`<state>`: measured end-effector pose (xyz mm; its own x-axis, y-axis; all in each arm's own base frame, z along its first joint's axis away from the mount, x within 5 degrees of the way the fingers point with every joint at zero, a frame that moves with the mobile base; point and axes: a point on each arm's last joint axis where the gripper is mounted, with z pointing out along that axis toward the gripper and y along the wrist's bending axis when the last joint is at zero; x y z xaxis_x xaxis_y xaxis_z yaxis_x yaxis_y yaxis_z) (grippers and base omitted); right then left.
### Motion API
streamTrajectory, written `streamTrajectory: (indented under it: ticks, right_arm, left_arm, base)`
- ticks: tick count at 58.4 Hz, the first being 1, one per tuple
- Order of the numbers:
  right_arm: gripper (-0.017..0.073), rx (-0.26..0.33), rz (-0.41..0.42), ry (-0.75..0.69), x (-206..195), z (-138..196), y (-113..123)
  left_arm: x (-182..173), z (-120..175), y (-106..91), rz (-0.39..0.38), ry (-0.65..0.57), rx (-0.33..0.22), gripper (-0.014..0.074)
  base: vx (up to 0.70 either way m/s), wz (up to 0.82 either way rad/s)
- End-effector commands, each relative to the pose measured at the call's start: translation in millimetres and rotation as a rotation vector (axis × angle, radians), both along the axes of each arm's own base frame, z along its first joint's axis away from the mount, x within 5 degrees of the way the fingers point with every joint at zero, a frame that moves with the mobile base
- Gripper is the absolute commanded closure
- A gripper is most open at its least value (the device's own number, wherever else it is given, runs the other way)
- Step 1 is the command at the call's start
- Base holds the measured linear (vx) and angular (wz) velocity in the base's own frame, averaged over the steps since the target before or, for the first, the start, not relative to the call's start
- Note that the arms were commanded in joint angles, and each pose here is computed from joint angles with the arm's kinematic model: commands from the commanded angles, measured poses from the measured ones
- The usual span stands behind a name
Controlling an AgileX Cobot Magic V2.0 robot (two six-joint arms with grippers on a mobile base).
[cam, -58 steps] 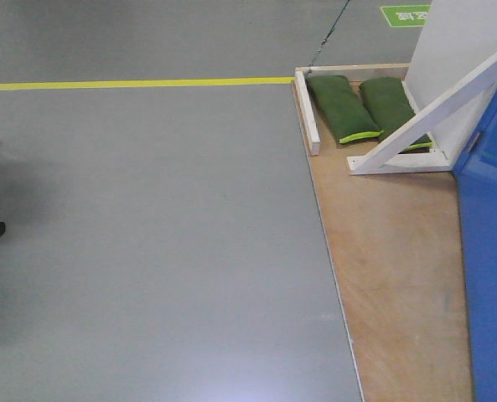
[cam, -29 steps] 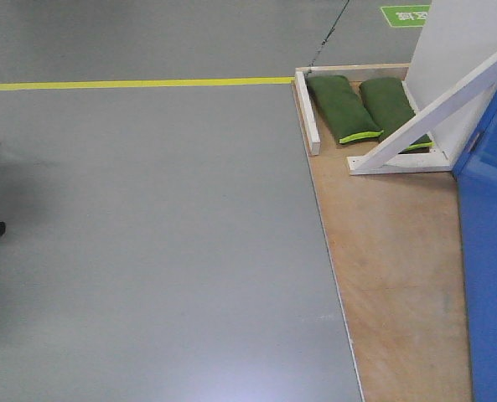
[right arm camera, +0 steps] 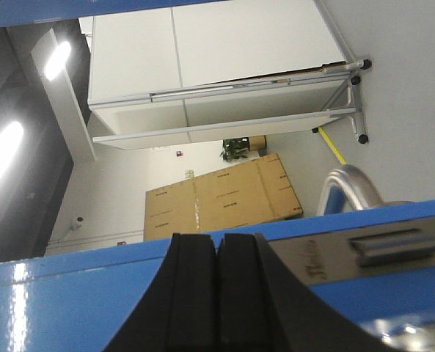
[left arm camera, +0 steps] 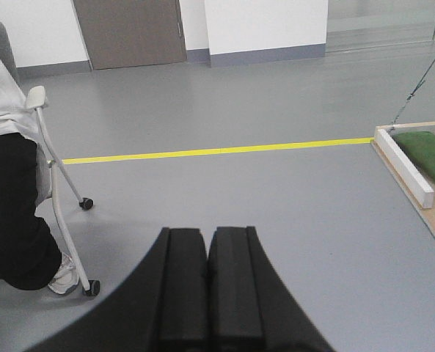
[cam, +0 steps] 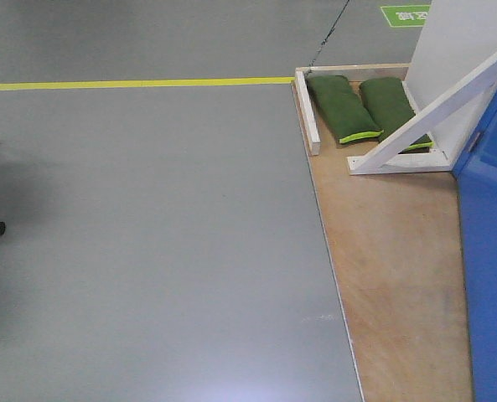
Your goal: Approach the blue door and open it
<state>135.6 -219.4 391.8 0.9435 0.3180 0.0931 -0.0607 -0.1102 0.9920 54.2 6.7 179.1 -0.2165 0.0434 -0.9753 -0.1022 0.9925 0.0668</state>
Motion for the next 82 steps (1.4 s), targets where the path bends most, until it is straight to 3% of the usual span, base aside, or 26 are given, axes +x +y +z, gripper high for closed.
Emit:
streamTrajectory:
  ticks: [1, 26, 37, 55, 82]
  right_arm:
    - [0.0557, -0.080, -0.001, -0.003, 2.3, 25.6, -4.6]
    - [0.0557, -0.094, 0.038, -0.005, 17.2, 34.2, -18.1]
    - [0.0557, -0.094, 0.196, -0.012, 30.2, 34.2, -11.8]
    - [0.0557, -0.095, 0.324, -0.018, 39.4, 34.8, -4.8]
    - [0.0557, -0.091, 0.791, -0.037, 65.9, 34.7, 27.9]
  left_arm:
    - [0.5, 7.1, -0.7, -0.009, -0.097, 0.000, 0.0524]
    - [0.5, 7.1, -0.7, -0.009, -0.097, 0.000, 0.0524]
    - [0.5, 7.1, -0.7, -0.009, -0.097, 0.000, 0.0524]
    - [0.5, 7.1, -0.7, -0.009, -0.097, 0.000, 0.0524]
    - [0.5, 7.1, -0.7, -0.009, -0.097, 0.000, 0.0524]
  base:
    - [0.00, 0.00]
    - [0.00, 0.00]
    - [0.00, 0.00]
    - [0.00, 0.00]
    - [0.00, -0.01]
